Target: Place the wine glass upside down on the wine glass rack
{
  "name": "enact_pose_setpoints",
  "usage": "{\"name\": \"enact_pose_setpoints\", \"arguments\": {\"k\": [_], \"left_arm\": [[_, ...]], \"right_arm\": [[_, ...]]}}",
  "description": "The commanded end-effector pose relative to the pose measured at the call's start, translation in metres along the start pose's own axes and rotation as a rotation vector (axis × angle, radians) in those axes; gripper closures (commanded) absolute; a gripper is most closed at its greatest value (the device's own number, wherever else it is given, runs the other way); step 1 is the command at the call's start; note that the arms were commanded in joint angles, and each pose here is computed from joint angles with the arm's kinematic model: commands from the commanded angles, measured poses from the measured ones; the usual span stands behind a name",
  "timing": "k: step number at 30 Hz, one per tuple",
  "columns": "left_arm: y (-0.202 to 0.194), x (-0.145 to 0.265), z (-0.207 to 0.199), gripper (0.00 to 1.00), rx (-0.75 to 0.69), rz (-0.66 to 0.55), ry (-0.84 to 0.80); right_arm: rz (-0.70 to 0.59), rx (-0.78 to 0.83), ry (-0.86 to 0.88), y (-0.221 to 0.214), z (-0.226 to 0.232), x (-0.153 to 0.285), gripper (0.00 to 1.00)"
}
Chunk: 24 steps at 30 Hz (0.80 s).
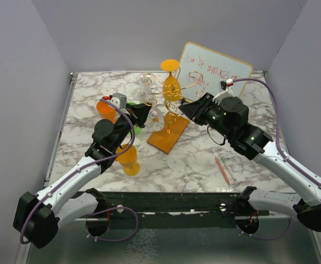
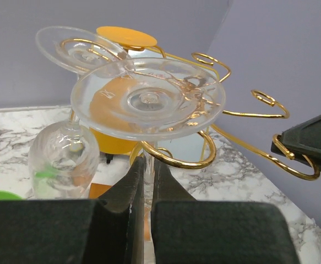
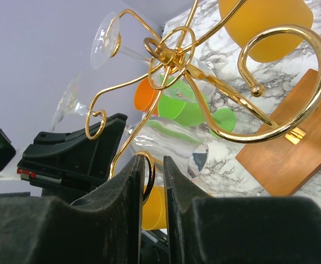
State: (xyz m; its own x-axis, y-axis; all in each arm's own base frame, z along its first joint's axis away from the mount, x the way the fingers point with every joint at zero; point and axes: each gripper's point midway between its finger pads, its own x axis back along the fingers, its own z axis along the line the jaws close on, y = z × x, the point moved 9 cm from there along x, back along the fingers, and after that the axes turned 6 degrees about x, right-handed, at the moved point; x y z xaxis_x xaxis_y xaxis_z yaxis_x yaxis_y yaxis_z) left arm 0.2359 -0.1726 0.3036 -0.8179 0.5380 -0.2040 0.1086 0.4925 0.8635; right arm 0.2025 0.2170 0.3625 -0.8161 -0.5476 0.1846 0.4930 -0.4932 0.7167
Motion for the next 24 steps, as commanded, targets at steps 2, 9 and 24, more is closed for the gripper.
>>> {"name": "enact_pose_setpoints", "arguments": {"k": [2,9,24], "left_arm": [[0.013,0.012,0.002,1.0,-0.06,-0.086,-0.002],[-0.002,0.014,-0.012,1.0,-0.152,0.034,-0.24],[-0.027,0.005,-0.003,0.6,-0.142,0.154,-0.25]], "right_arm": [[0.048,0.033,-0.112,-0.015,-0.022,-0.004,0.77],[0.042,0.029,-0.111,-0.014,-0.022,-0.002,0.76],[0.028,0.046,-0.094,-0.01,-0.019,0.003,0.69]]}}
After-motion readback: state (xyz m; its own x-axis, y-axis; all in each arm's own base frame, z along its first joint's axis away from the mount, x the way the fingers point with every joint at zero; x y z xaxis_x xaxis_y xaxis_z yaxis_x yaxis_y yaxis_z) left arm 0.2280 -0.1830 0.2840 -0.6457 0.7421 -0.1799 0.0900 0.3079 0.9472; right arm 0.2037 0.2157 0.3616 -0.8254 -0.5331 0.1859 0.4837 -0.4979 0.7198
